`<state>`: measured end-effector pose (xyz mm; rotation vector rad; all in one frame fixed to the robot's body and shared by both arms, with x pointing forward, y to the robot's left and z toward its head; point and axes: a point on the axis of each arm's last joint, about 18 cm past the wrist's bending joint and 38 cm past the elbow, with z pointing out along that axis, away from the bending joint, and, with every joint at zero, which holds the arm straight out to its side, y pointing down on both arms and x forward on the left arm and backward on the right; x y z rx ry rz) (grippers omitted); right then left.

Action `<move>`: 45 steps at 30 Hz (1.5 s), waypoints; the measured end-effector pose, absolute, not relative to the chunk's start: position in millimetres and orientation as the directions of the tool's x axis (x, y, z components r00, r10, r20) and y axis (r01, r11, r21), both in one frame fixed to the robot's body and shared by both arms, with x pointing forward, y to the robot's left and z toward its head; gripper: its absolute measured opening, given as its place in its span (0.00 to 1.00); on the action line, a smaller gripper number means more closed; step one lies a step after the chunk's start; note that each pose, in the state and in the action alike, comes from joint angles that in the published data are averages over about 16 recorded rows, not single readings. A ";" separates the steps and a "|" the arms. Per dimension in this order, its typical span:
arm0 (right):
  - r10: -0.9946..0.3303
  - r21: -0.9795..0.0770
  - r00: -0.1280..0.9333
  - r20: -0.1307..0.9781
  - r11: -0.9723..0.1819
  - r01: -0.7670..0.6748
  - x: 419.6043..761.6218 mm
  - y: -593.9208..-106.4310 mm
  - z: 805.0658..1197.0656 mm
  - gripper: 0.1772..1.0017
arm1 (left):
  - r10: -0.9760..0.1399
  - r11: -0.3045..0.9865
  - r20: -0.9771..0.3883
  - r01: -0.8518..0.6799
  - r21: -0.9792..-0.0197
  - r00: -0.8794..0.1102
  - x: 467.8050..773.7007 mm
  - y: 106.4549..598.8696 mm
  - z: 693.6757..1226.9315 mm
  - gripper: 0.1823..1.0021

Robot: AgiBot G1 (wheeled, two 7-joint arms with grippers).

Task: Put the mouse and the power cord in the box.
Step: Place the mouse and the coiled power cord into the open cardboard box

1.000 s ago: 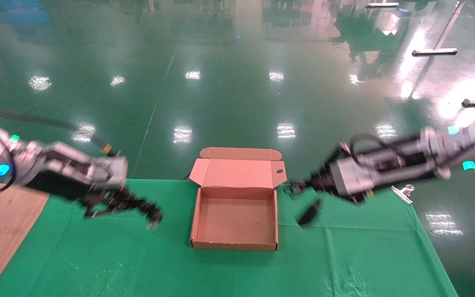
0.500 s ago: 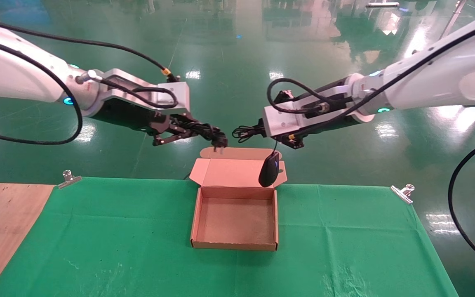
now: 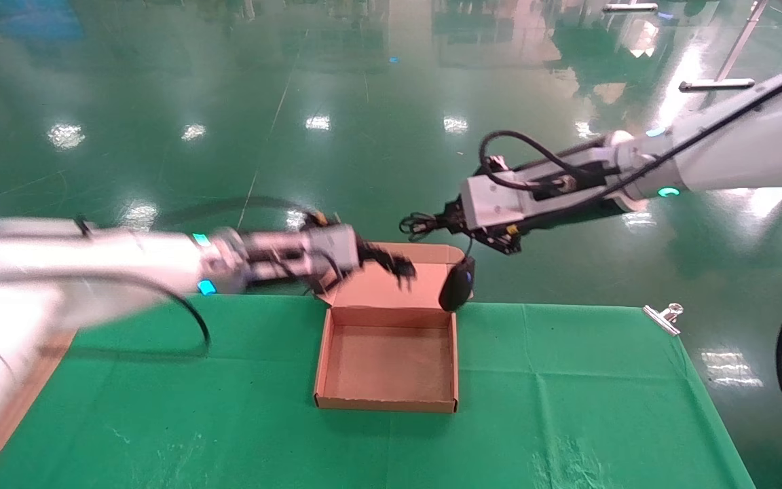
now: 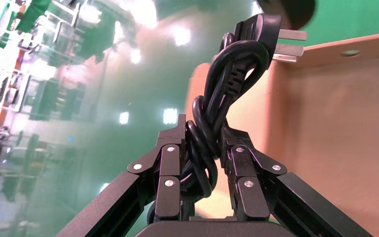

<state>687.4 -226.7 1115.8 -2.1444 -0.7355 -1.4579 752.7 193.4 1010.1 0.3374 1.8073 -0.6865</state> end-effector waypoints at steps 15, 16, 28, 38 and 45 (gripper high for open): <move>0.170 -0.102 0.359 0.918 -0.773 0.626 693.6 -248.5 1082.6 0.05 | -0.055 0.804 -0.925 0.533 -0.265 -0.377 760.1 155.0 901.5 0.15; 0.169 -0.102 0.361 0.917 -0.775 0.624 694.5 -249.1 1081.0 0.05 | -0.054 0.806 -0.925 0.530 -0.263 -0.377 760.2 153.7 898.8 0.15; 0.167 -0.104 0.370 0.914 -0.785 0.611 701.9 -247.5 1068.6 0.05 | -0.054 0.824 -0.931 0.510 -0.246 -0.361 762.5 144.9 889.2 0.16; 0.177 -0.109 0.375 0.910 -0.770 0.628 702.8 -233.8 1065.3 0.05 | -0.080 0.821 -0.927 0.504 -0.270 -0.367 762.9 141.7 892.7 0.22; 0.193 -0.104 0.368 0.909 -0.751 0.652 704.0 -213.9 1064.3 0.05 | -0.149 0.773 -0.892 0.513 -0.374 -0.427 754.4 159.7 906.9 0.33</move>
